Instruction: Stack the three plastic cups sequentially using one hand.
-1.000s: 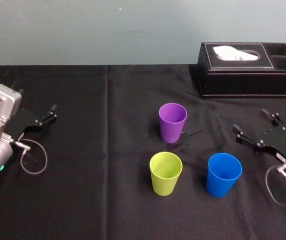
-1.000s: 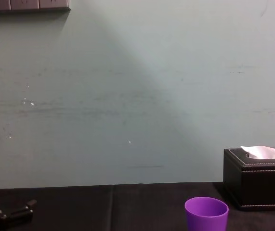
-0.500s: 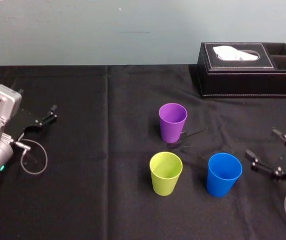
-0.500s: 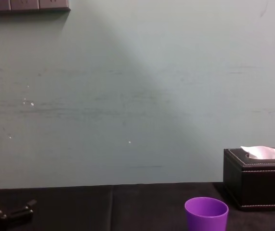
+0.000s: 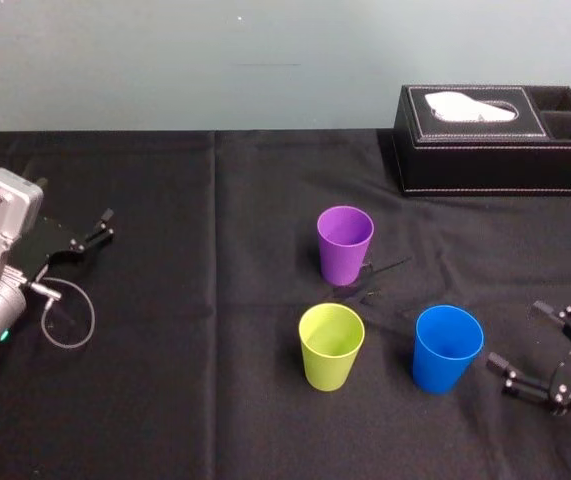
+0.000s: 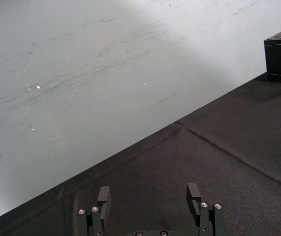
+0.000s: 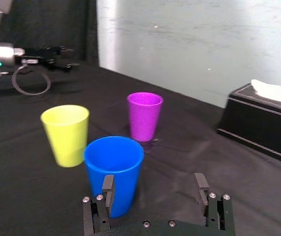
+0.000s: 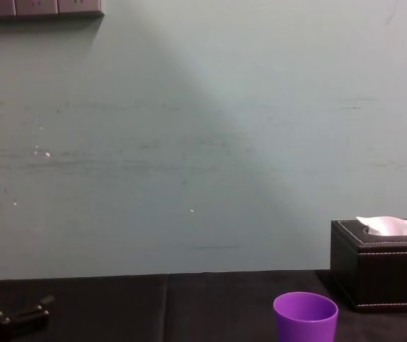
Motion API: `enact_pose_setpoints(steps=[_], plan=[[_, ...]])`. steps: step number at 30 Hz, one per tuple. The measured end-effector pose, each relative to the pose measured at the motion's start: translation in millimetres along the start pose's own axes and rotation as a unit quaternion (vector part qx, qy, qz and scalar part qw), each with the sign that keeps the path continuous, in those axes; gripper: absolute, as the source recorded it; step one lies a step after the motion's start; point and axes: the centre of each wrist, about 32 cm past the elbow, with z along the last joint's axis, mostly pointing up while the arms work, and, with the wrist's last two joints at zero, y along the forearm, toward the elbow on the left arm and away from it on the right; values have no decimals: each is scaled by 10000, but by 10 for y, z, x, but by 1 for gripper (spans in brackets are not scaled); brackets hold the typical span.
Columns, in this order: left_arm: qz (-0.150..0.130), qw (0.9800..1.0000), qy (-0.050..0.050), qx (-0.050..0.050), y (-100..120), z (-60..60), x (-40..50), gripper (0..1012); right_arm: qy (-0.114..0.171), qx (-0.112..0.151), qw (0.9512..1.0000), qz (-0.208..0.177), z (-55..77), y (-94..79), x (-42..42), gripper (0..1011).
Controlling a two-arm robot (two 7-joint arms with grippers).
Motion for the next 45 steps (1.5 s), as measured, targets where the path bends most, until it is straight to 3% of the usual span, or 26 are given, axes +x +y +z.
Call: enact_pose_setpoints(steps=[8,26,45], plan=[[0,10000,0,0,0,0,0,1011,36,0,9995,300,-46,48,-32,1003],[0,10000,0,0,0,0,0,1011,560,219,9960,667,-160,263,-53,1003],[0,10000,0,0,0,0,0,1011,547,63,9954,779,-192,423,-76,1003]])
